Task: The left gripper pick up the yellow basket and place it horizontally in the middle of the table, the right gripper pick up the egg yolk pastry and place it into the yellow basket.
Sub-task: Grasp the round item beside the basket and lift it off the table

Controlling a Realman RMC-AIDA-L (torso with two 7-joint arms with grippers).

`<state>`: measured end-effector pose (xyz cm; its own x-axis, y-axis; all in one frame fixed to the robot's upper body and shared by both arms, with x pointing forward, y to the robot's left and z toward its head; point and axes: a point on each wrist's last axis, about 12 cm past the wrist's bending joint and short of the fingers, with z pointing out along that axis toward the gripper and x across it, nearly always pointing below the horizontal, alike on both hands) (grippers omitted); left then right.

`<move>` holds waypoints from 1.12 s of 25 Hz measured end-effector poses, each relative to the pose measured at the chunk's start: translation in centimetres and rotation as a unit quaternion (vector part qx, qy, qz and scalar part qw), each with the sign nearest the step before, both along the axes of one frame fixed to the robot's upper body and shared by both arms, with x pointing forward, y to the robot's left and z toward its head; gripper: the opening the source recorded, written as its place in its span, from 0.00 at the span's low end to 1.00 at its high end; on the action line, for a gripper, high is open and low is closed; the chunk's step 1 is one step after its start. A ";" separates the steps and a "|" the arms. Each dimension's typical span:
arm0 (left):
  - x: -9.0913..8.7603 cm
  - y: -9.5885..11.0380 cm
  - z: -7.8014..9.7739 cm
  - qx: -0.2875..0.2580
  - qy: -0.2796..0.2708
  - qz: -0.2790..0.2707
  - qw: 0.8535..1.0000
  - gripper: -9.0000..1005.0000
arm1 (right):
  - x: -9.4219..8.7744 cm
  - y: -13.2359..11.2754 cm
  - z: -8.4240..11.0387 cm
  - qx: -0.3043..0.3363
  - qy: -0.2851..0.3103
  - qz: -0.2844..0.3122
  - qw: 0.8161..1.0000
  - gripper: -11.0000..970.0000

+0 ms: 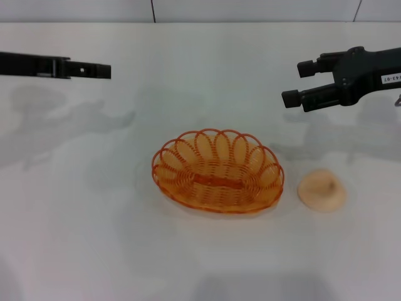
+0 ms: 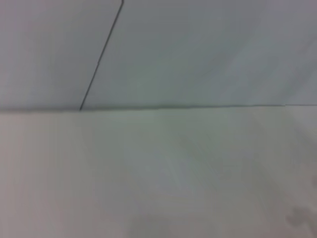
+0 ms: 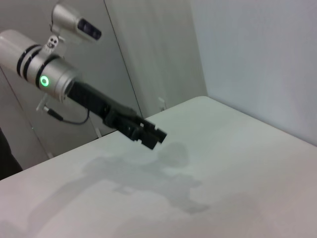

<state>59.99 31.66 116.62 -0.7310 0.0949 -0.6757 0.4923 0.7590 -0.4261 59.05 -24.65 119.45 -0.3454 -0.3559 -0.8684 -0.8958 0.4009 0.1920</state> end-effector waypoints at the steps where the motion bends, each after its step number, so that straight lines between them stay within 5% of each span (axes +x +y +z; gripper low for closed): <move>1: 0.2 -0.2 0.3 0.005 -0.010 -0.015 1.000 0.86 | 0.0 0.1 0.1 0.000 0.000 0.000 1.000 0.88; 8: 0.9 -1.8 1.9 0.031 -0.014 -0.117 0.993 0.86 | 0.2 0.2 0.4 0.000 0.006 -0.004 1.000 0.88; 16: -0.3 -2.3 3.6 0.070 -0.014 -0.253 0.965 0.86 | 0.2 -0.3 0.7 -0.005 0.025 -0.011 1.000 0.88; 28: -2.2 -2.6 3.2 0.086 -0.021 -0.340 0.936 0.86 | -0.8 -0.7 1.3 -0.102 0.057 -0.022 0.993 0.88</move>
